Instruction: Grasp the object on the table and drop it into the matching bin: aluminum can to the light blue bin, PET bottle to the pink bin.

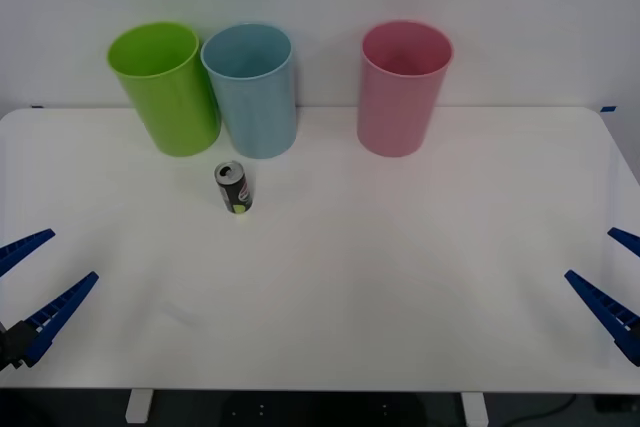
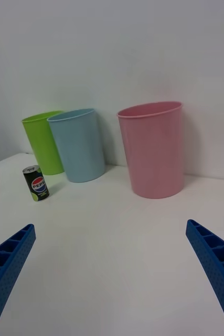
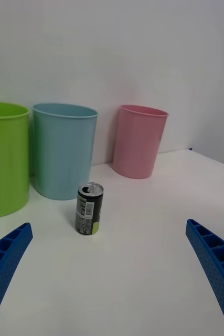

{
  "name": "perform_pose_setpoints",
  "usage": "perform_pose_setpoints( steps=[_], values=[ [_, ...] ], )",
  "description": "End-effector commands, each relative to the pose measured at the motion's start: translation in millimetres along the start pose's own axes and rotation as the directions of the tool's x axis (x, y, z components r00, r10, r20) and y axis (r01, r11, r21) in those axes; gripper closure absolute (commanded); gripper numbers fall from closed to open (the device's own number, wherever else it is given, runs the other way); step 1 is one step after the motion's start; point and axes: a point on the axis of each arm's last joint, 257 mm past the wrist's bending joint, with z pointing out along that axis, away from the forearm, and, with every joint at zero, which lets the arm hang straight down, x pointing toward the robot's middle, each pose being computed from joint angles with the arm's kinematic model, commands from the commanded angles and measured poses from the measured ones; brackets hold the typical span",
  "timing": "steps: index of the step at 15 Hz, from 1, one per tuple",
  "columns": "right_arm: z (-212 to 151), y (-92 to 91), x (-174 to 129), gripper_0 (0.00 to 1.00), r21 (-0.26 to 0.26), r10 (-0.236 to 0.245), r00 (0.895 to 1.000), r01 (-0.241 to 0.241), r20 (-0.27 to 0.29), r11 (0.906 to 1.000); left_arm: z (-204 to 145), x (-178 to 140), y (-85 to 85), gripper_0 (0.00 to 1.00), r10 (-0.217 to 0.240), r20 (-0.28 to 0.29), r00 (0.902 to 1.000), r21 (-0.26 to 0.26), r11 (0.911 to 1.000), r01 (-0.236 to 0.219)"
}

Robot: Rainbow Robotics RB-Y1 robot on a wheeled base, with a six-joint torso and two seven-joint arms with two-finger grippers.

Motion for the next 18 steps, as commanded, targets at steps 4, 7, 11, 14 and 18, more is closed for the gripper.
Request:
perform_pose_setpoints(
  steps=[4, 7, 11, 14, 18],
  values=[
    [0.0, 0.0, 0.0, 0.00, 0.000, 0.000, 1.000, 0.000, 0.000, 1.0000, 5.5, -1.4, -10.2, 0.00, -0.021, 0.022, 0.9995, 0.019, 0.9996, 0.020],
    [0.0, 0.0, 0.0, 0.00, 0.000, 0.000, 1.000, 0.000, 0.000, 1.0000, 4.3, -2.7, -11.5, 0.00, -0.023, 0.025, 0.9994, 0.016, 0.9996, 0.022],
    [0.0, 0.0, 0.0, 0.00, 0.000, 0.000, 1.000, 0.000, 0.000, 1.0000, 1.3, 18.8, -10.5, 0.00, -0.010, -0.042, 0.9991, -0.006, 0.9999, 0.009],
    [0.0, 0.0, 0.0, 0.00, 0.000, 0.000, 1.000, 0.000, 0.000, 1.0000, 6.7, 36.7, -11.8, 0.00, -0.027, -0.076, 0.9967, -0.025, 0.9994, 0.025],
    [0.0, 0.0, 0.0, 0.00, 0.000, 0.000, 1.000, 0.000, 0.000, 1.0000, 23.5, 63.6, -7.1, 0.00, -0.033, -0.118, 0.9924, -0.089, 0.9958, 0.023]
  ],
)
